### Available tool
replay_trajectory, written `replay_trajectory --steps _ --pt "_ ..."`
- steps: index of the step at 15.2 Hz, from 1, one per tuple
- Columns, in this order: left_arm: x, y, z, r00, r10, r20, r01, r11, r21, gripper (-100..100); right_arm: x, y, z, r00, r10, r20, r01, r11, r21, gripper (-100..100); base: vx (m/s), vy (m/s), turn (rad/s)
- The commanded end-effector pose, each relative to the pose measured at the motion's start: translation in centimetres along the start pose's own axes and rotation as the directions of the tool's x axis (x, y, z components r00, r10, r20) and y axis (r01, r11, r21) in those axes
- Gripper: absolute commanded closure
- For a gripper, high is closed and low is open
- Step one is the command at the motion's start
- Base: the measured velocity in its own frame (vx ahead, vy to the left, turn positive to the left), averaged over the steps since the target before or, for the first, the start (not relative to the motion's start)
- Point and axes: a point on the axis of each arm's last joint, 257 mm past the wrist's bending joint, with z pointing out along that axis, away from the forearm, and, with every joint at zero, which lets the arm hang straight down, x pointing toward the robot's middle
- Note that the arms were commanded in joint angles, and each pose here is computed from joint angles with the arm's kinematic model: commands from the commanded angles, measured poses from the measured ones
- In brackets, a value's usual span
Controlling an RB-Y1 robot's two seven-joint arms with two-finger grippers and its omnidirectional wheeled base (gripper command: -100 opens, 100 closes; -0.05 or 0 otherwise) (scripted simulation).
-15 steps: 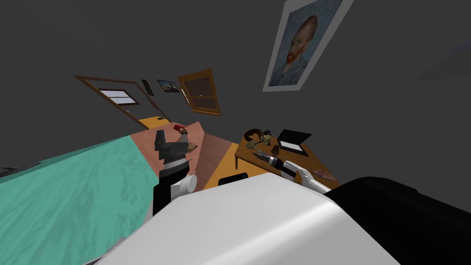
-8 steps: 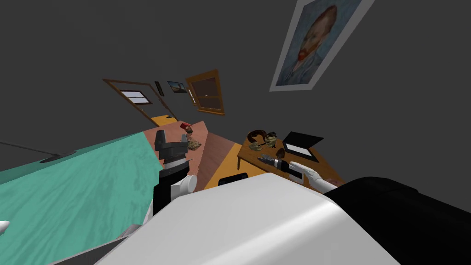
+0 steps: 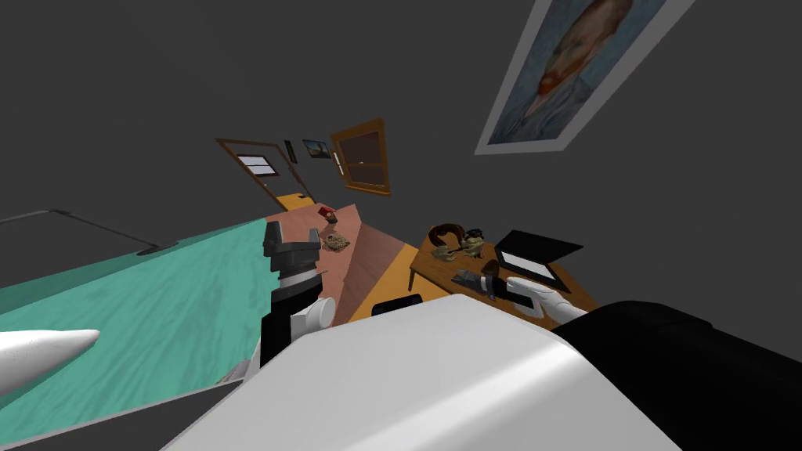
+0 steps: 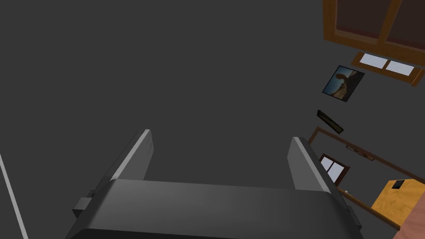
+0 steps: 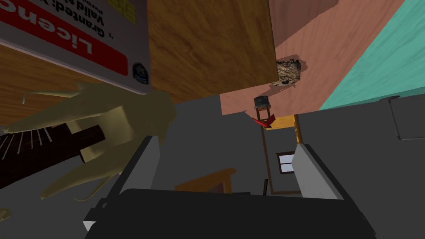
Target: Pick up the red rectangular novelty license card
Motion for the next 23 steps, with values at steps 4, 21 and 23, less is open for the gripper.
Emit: replay_trajectory --steps 4,21,23 --pt "0.0 0.0 0.0 1.0 0.0 0.0 0.0 1.0 0.0 0 5.0 -3.1 -3.4 0.986 -0.067 -0.153 0.073 0.997 0.035 -100 0.025 0.028 0.1" --pt "0.0 0.0 0.0 1.0 0.0 0.0 0.0 1.0 0.0 0 20.8 -8.6 -20.5 0.739 -0.186 -0.648 0.233 0.972 -0.014 -100 0.048 0.036 0.143" --pt "0.0 0.0 0.0 1.0 0.0 0.0 0.0 1.0 0.0 0 21.1 -8.1 -19.1 0.757 -0.175 -0.63 0.223 0.975 -0.002 -100 0.024 0.002 0.044"
